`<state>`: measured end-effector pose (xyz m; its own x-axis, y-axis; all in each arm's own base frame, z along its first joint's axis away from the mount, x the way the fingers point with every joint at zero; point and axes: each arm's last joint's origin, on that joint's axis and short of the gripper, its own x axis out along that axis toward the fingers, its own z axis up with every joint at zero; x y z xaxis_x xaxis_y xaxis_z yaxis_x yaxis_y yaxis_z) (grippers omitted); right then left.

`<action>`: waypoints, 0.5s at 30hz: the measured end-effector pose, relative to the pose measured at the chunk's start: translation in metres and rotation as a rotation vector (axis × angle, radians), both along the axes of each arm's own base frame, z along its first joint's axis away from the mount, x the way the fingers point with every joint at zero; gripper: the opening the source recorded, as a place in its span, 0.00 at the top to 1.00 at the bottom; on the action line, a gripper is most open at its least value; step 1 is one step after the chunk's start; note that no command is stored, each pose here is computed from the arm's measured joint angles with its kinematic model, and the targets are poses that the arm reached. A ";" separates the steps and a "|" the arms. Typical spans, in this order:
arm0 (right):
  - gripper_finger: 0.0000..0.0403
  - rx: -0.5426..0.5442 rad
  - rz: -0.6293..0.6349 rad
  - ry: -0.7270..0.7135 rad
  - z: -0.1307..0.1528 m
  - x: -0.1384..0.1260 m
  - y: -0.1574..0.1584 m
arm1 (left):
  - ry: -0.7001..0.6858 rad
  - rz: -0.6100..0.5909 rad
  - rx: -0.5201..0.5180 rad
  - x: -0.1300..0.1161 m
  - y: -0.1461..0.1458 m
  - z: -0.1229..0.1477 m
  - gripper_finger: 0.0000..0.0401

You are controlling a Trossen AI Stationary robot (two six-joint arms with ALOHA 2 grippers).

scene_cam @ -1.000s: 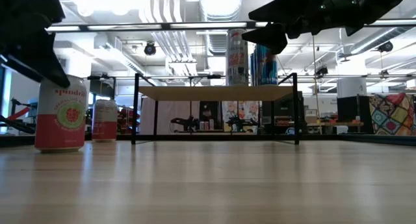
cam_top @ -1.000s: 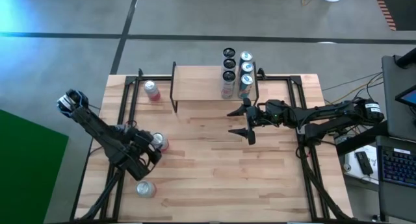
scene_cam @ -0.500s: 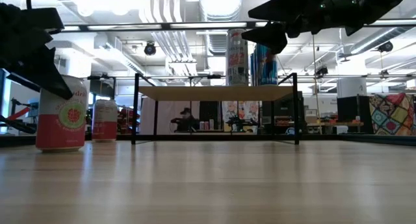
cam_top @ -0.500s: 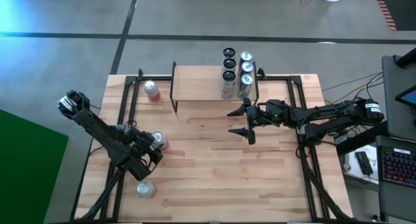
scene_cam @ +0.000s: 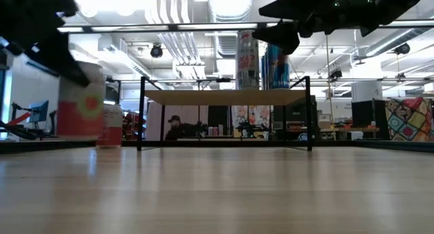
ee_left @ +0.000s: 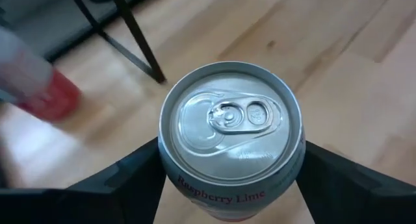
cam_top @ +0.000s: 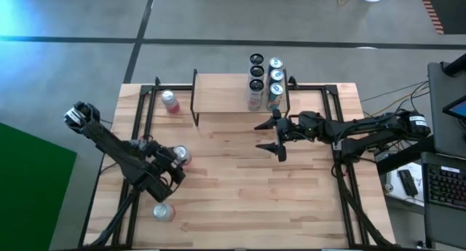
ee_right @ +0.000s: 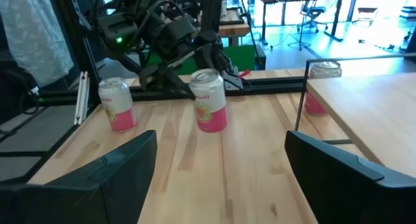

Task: Place canned beverage on shelf
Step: Put the middle pink white soda can on the shelf

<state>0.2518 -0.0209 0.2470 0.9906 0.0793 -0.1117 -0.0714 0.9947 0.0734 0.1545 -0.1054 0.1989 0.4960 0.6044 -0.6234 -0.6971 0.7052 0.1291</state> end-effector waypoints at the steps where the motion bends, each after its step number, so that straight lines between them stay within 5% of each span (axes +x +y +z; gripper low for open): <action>1: 0.19 -0.001 0.000 -0.005 0.001 0.000 0.000 | 0.016 -0.002 0.018 0.003 0.002 0.005 0.29; 15: 0.19 -0.008 0.001 -0.027 0.006 -0.003 0.000 | 0.009 -0.070 0.147 0.040 0.055 0.099 0.28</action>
